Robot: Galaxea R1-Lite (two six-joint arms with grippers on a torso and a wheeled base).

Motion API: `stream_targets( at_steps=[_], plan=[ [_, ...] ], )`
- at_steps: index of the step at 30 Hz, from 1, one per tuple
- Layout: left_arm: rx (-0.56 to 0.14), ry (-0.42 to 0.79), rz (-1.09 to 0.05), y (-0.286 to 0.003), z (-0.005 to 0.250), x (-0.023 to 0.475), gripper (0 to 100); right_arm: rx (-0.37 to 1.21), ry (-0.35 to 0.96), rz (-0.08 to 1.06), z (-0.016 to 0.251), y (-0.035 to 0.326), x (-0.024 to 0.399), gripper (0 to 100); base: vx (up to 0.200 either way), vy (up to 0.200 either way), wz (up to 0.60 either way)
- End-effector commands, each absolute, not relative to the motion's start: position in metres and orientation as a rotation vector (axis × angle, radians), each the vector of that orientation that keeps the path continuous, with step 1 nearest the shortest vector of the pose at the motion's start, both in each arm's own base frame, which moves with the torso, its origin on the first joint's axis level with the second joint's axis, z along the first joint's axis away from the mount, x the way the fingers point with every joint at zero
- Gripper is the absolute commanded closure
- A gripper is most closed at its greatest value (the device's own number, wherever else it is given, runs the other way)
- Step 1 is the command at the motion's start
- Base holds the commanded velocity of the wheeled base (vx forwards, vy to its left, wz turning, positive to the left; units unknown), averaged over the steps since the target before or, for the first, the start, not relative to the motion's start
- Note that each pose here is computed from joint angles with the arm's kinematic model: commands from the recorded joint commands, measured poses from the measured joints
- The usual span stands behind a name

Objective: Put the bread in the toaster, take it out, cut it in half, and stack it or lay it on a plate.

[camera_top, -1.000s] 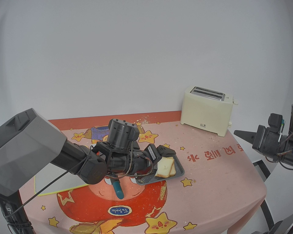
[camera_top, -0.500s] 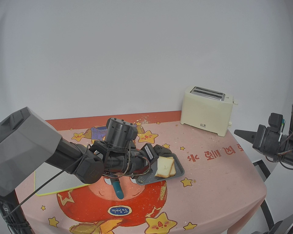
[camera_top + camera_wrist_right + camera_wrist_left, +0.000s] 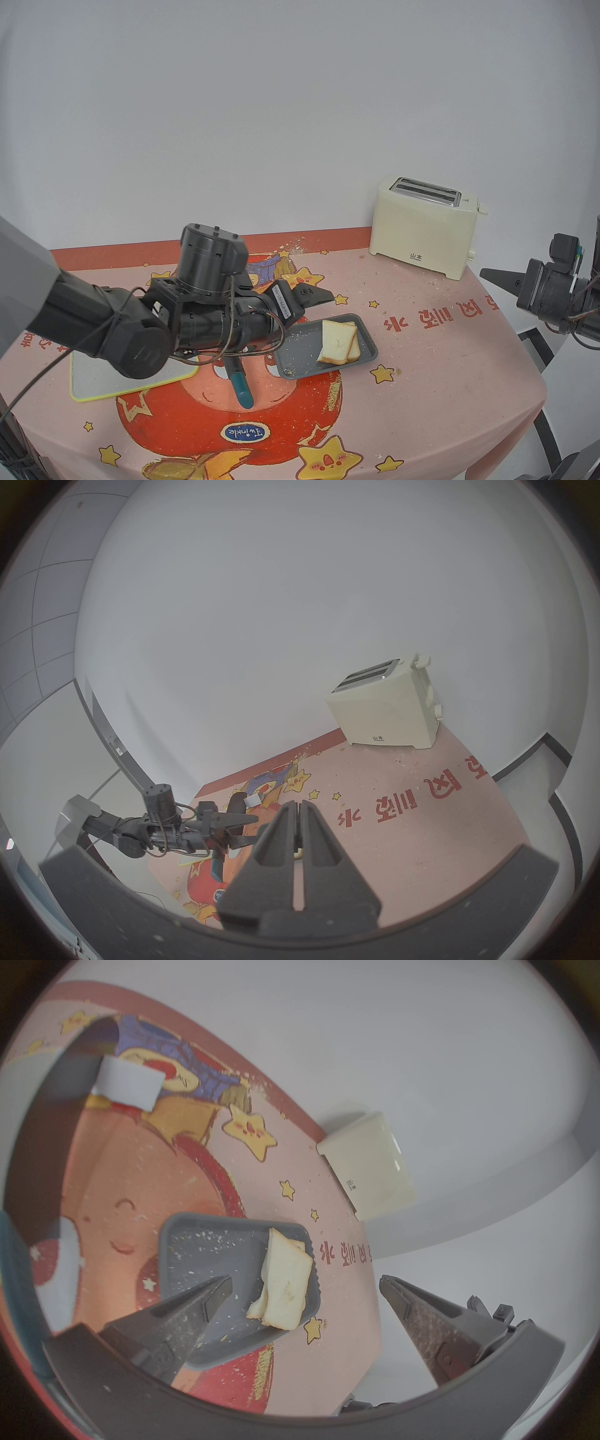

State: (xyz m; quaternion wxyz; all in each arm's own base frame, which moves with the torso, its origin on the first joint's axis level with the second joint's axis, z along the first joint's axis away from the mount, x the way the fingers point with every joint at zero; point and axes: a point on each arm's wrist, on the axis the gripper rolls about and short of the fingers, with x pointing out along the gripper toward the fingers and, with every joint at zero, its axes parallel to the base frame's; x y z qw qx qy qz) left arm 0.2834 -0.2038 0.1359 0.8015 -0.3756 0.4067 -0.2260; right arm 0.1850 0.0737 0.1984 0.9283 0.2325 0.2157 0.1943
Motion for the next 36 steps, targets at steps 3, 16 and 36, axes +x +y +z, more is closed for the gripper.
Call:
stream_targets(
  at_steps=[3,16,36],
  plan=[
    [-0.822,0.687,-0.461,-0.155,0.182,0.267,0,0.463,0.431,0.393,0.199,0.072,0.184,100,0.0,0.0,0.0],
    [-0.275,0.406,-0.158,-0.056,0.185,0.238,0,0.368,0.448,0.391,0.188,0.07,0.18,100,0.0,0.0,0.0],
    [-0.216,0.256,-0.057,-0.03,0.189,0.143,0,0.216,0.41,0.268,0.182,0.052,0.183,100,0.0,0.0,0.0]
  ],
)
